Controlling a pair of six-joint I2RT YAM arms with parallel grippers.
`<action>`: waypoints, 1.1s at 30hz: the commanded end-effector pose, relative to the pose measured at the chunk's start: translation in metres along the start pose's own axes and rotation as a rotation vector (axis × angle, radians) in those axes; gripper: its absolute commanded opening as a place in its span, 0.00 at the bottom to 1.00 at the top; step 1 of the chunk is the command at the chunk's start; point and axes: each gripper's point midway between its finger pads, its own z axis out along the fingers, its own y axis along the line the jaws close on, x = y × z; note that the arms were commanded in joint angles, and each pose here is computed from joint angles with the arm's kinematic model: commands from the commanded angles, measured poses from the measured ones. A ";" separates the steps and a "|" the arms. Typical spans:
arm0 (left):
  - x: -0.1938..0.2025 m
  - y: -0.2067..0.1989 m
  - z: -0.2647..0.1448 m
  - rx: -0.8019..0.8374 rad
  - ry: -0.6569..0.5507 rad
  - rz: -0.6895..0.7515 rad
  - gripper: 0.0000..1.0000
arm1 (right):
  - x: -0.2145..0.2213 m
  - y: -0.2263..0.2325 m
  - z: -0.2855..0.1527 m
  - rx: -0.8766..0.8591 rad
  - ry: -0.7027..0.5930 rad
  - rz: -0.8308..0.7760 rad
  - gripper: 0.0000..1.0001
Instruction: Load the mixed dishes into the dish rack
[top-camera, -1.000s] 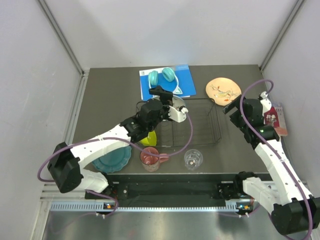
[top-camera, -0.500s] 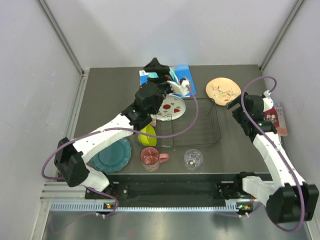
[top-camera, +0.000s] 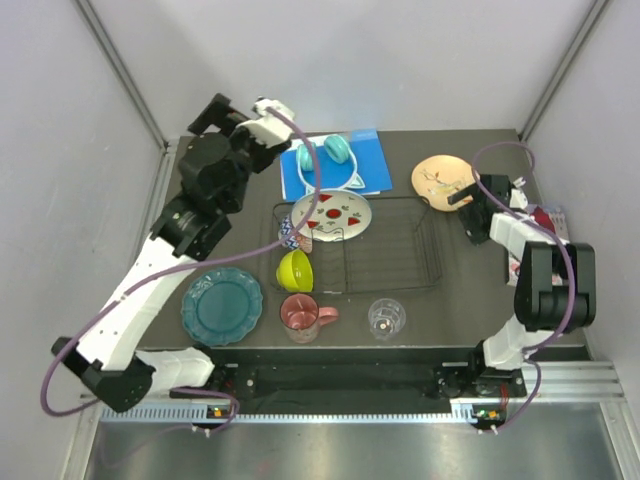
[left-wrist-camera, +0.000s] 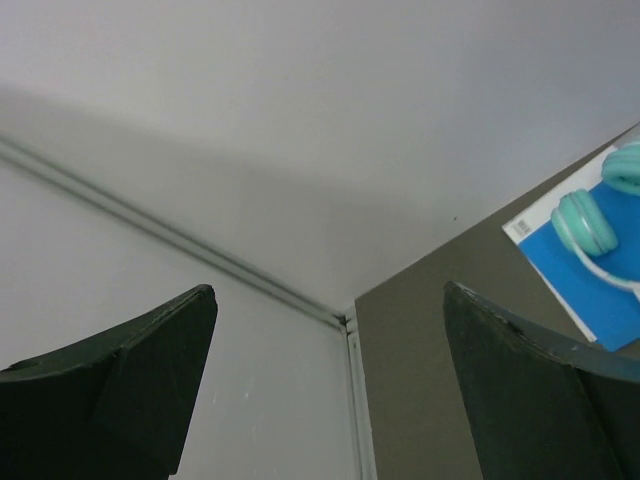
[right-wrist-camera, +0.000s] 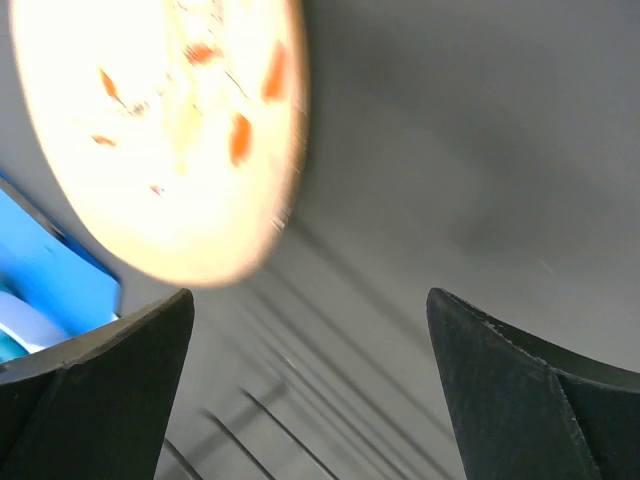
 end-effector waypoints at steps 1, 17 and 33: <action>0.049 -0.004 -0.016 0.049 0.130 -0.079 0.99 | -0.039 0.055 0.016 -0.146 -0.079 0.078 0.98; 0.110 -0.003 -0.024 0.041 0.239 -0.106 0.99 | -0.035 0.046 0.056 -0.154 -0.110 0.155 0.87; 0.120 -0.001 -0.022 0.027 0.253 -0.102 0.99 | -0.020 0.025 0.077 -0.111 -0.093 0.197 0.48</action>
